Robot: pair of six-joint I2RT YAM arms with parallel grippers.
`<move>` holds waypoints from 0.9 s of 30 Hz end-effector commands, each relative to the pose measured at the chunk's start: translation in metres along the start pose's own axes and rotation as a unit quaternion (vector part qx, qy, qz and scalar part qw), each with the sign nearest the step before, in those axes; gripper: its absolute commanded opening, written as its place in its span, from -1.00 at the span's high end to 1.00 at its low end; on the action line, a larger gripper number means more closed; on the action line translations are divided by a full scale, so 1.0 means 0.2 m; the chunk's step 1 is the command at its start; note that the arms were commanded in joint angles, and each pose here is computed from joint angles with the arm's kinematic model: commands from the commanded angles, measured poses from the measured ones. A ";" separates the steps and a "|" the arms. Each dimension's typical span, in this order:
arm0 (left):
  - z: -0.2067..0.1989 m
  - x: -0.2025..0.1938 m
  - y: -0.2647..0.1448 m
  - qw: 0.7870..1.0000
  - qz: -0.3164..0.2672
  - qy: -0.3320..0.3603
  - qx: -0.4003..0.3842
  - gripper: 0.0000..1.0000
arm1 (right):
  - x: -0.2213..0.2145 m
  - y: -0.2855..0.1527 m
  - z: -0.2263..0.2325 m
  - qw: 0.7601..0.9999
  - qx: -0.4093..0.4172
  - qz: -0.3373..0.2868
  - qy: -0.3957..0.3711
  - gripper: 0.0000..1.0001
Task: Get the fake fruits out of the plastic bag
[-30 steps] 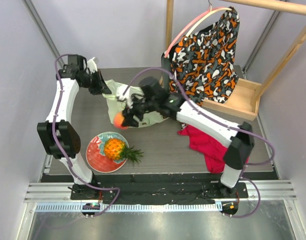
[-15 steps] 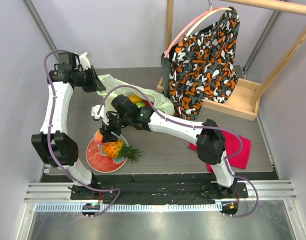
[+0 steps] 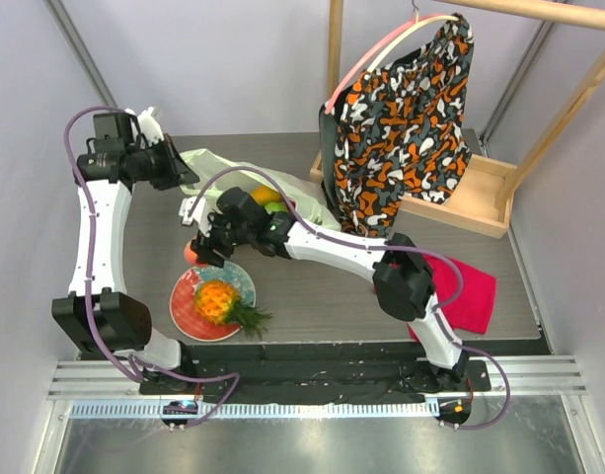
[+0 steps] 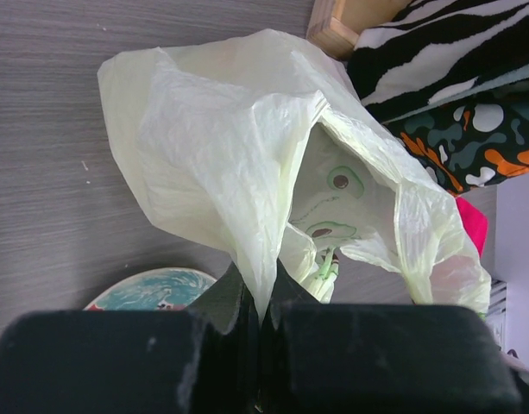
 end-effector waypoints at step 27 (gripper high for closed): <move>0.01 -0.08 0.05 0.998 0.020 -0.038 -0.045 1.00 | 0.21 -0.74 -0.13 0.986 0.024 -0.034 0.163 -0.99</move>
Point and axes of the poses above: each gripper's point midway between its finger pads, its own y axis out along the fingers, its own z axis along the line the jaws close on, x = y × z, the point moved 6 cm from there along -y, back along the fingers, and after that the axes turned 5 degrees about y, right-handed, at the moved point
